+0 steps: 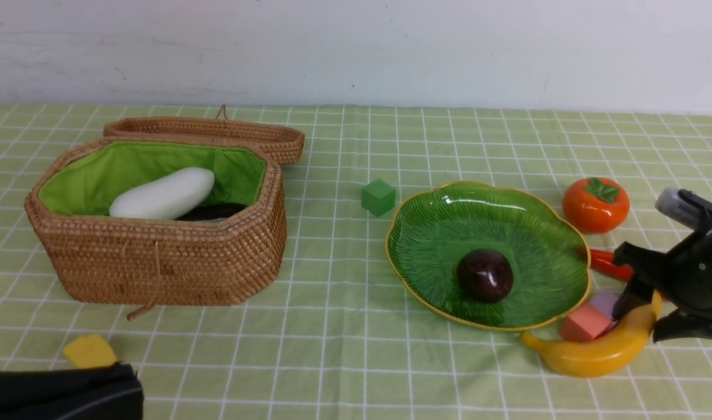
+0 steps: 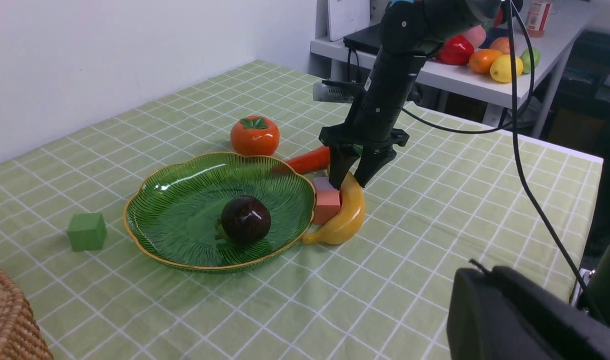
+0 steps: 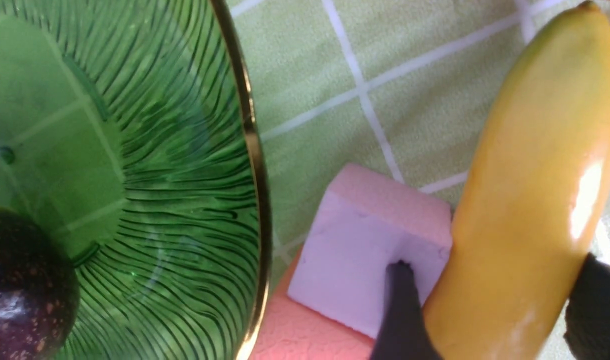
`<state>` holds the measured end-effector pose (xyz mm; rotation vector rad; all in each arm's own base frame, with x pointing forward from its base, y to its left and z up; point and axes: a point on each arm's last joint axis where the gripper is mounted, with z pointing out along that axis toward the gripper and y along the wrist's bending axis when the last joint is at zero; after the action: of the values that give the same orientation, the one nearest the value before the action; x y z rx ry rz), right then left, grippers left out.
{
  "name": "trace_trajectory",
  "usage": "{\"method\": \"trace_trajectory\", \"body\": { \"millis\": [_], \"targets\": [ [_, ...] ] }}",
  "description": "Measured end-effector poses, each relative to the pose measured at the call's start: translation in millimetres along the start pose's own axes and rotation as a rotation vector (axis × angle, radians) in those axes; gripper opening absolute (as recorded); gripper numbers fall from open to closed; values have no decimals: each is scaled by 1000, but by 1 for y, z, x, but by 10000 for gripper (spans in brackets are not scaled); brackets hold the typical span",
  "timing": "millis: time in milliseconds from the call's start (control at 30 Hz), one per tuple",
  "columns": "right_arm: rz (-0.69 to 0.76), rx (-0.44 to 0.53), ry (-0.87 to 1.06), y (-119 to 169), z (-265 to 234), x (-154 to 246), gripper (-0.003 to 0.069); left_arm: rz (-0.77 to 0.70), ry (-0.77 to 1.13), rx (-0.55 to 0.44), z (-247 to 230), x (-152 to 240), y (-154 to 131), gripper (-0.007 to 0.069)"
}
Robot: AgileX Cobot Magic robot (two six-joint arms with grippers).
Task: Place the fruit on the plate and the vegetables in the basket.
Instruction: Use the right arm to grab a banana and put it into the right plate
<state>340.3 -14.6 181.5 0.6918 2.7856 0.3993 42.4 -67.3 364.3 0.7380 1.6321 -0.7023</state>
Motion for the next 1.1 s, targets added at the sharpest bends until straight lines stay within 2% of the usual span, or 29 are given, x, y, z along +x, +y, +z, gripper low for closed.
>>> {"method": "trace_trajectory", "body": {
  "millis": [400, 600, 867, 1100],
  "targets": [
    [-32, 14, 31, 2, -24, 10, 433, 0, -3, -4, 0, 0, 0, -13],
    [-22, 28, 43, -1, -19, 12, 433, 0, -3, -4, 0, 0, 0, -13],
    [-56, 41, 60, 9, -1, 16, 433, 0, -3, -4, 0, 0, 0, -13],
    [-65, 101, 88, 1, 11, 15, 434, 0, 7, 8, 0, 1, -1, -9]
  ]
}}
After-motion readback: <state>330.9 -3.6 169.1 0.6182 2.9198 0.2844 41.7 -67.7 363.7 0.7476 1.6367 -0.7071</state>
